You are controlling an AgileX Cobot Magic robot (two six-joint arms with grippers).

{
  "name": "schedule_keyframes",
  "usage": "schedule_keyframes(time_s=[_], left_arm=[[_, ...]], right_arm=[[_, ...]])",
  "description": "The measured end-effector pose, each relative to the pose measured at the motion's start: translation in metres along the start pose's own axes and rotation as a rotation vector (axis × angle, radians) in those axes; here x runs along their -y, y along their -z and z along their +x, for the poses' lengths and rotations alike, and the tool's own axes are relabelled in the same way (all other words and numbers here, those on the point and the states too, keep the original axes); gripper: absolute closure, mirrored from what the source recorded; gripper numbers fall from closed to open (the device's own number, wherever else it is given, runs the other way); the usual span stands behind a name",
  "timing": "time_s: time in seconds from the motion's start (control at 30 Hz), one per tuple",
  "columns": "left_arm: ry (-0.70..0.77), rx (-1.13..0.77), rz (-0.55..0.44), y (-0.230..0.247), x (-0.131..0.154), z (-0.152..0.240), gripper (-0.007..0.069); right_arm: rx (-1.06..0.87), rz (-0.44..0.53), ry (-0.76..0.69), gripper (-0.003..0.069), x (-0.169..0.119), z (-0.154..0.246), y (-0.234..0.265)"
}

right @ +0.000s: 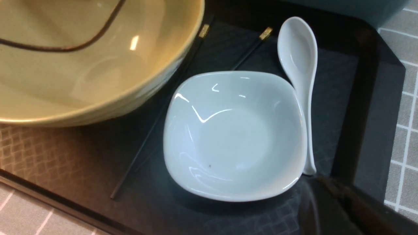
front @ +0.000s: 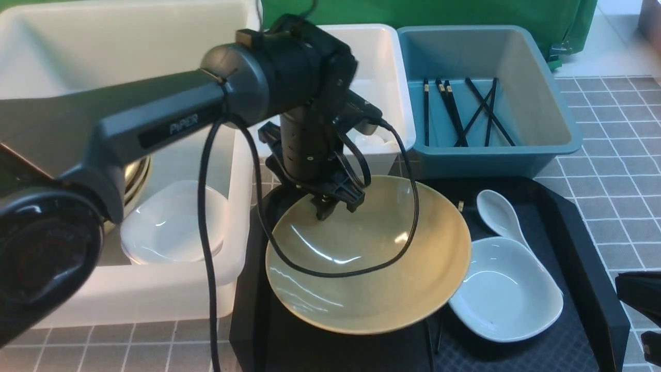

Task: On grey table put chopsticks spoon bowls plates into blue grey white boxes.
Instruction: 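Grasp the large bowl on the tray by its rim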

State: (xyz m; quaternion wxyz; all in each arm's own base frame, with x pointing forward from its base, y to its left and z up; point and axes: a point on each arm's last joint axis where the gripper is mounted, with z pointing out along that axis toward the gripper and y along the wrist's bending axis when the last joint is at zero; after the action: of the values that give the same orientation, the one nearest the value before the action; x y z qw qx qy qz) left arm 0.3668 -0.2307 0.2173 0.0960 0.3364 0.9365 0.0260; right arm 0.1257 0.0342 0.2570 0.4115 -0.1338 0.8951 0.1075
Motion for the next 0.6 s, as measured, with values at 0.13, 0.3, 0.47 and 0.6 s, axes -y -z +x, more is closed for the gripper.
schedule_keyframes(time_s=[0.13, 0.3, 0.47, 0.6], left_arm=[[0.011, 0.006, 0.062, 0.000, 0.000, 0.000, 0.0412], [0.019, 0.004, 0.118, 0.003, 0.003, 0.001, 0.0533], [0.015, 0.005, 0.166, 0.007, 0.006, 0.000, 0.0573], [0.008, 0.014, 0.177, 0.011, 0.006, 0.001, 0.0577]], right_arm=[[0.001, -0.002, -0.003, 0.0613, 0.000, 0.000, 0.000], [0.002, -0.006, -0.010, 0.0613, -0.001, 0.000, 0.000], [0.001, -0.007, -0.010, 0.0613, -0.001, 0.000, 0.000], [0.000, -0.009, -0.012, 0.0613, -0.001, 0.000, 0.000]])
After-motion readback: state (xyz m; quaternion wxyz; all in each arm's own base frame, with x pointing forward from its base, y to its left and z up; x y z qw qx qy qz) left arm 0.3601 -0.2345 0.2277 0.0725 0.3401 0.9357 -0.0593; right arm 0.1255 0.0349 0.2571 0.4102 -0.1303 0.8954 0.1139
